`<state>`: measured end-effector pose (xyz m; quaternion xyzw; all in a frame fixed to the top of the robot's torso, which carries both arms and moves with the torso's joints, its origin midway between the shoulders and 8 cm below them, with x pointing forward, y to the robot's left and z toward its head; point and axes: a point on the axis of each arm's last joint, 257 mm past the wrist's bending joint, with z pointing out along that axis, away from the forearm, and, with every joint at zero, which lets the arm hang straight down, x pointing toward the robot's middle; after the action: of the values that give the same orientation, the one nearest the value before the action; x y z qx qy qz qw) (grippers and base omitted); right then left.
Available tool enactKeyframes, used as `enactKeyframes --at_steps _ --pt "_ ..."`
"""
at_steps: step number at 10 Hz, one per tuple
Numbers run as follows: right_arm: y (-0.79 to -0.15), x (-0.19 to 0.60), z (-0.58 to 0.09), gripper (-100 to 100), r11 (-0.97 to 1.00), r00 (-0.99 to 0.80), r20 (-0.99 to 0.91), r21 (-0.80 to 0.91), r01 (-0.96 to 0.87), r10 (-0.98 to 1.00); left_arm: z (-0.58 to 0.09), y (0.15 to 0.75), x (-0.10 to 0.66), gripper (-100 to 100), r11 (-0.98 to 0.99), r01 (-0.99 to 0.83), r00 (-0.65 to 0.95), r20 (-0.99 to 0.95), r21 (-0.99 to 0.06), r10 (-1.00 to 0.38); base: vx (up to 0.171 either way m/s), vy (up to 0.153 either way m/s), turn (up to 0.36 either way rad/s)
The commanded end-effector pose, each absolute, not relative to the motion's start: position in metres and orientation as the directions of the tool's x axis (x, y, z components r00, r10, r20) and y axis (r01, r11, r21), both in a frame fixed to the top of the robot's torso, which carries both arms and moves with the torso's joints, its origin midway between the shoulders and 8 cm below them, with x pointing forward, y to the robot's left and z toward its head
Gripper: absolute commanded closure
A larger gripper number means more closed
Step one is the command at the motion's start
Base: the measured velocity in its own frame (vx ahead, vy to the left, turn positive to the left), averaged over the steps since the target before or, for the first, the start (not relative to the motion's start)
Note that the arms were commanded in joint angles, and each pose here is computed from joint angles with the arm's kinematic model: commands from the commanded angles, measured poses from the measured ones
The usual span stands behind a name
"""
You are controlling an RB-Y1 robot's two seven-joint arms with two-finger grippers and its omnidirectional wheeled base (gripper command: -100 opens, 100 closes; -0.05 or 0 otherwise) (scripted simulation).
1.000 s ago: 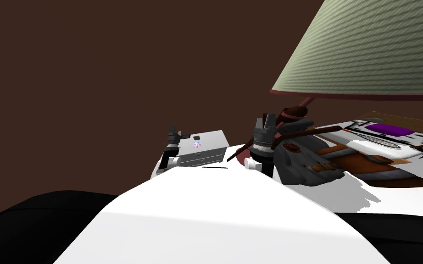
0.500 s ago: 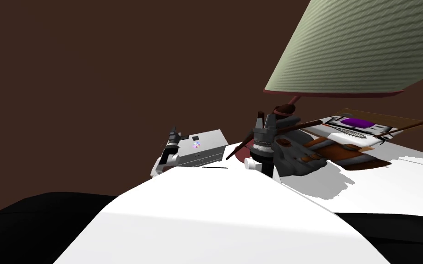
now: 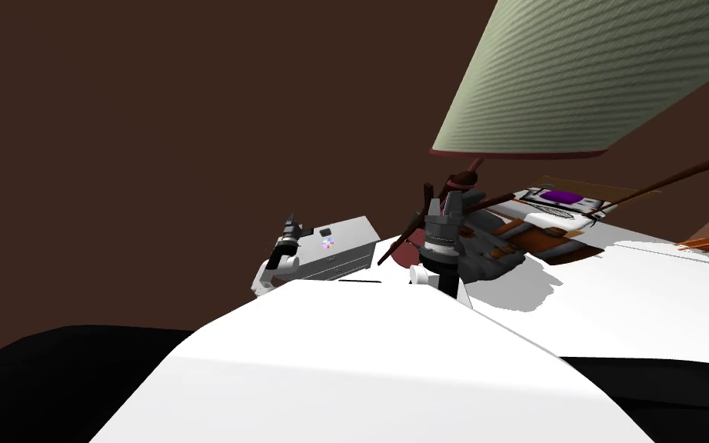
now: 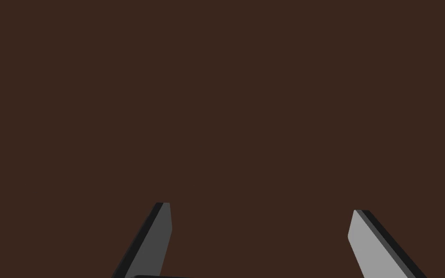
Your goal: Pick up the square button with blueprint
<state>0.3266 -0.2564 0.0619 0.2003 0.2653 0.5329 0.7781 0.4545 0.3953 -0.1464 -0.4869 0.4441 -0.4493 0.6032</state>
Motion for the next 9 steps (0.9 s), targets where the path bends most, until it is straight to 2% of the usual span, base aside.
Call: enactKeyframes --at_steps 1,9 --pt "-0.256 0.327 0.062 0 0.352 0.291 -0.199 0.594 -0.723 0.936 -0.161 0.407 0.457 -100 0.108 0.056 0.213 -0.094 -0.993 -0.972 -0.049 0.063 -0.163" --pt "-0.256 0.327 0.062 0 0.352 0.291 -0.200 0.595 -0.723 0.936 -0.205 0.457 0.472 -100 0.030 -0.133 0.282 -0.067 -0.991 -0.957 -0.028 0.035 -0.130"
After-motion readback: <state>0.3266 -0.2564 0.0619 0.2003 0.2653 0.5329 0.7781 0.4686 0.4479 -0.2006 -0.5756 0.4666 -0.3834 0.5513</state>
